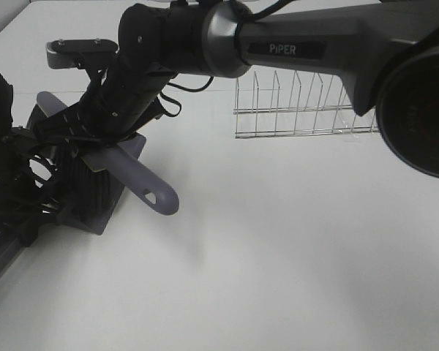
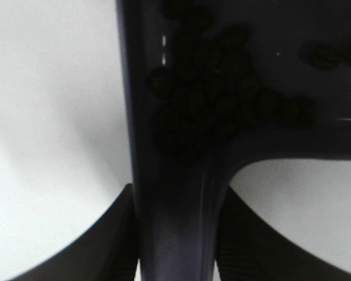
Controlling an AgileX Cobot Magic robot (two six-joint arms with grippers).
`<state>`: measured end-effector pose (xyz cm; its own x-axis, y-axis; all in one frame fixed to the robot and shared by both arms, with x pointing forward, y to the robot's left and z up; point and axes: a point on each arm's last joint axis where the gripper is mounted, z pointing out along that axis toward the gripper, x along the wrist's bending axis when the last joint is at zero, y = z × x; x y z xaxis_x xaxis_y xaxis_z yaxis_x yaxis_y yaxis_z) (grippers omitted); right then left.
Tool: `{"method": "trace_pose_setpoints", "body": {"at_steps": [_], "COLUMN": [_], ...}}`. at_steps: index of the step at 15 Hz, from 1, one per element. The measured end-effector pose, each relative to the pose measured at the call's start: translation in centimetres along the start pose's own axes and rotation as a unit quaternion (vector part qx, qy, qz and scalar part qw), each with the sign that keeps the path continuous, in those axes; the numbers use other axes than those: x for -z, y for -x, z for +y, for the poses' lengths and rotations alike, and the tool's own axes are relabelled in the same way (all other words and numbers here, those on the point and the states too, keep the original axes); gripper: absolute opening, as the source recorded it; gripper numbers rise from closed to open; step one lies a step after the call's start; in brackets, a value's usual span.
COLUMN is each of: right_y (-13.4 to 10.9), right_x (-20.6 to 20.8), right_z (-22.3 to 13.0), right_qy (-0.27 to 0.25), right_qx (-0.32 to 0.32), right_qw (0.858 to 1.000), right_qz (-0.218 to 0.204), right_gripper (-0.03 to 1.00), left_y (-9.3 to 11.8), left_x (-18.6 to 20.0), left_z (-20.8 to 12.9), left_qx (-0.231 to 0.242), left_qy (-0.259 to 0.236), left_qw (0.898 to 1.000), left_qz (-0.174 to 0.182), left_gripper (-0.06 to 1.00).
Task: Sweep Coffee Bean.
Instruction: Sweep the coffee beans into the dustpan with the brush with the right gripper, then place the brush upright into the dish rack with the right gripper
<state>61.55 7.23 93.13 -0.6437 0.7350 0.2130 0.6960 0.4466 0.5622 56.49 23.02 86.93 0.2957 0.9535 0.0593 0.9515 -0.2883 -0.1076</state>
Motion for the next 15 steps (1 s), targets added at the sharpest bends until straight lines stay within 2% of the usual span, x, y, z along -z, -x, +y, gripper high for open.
{"method": "trace_pose_setpoints", "body": {"at_steps": [5,10,12,15], "right_y": [-0.4,4.3,6.5,9.2], "right_x": [6.4,12.3,15.0,18.9], "right_z": [3.6,5.2,5.2,4.7], "right_qy": [0.078,0.085,0.069,0.041], "right_qx": [0.066,0.028,-0.006,-0.048], "right_qw": [0.994,0.993,0.993,0.991], "right_qz": [-0.039,-0.079,-0.094,-0.116], "right_gripper": [0.36,0.36,0.36,0.36], "left_y": [0.0,0.0,0.0,0.0], "left_x": [0.0,0.0,0.0,0.0], "left_z": [0.0,0.0,0.0,0.0], "left_qx": [0.0,0.001,0.001,0.03], "left_qy": [0.0,-0.001,-0.001,-0.002], "left_qw": [1.0,1.0,1.0,1.0], "left_qz": [0.0,-0.001,-0.001,-0.002], "left_gripper": [0.33,0.33,0.33,0.33]}}
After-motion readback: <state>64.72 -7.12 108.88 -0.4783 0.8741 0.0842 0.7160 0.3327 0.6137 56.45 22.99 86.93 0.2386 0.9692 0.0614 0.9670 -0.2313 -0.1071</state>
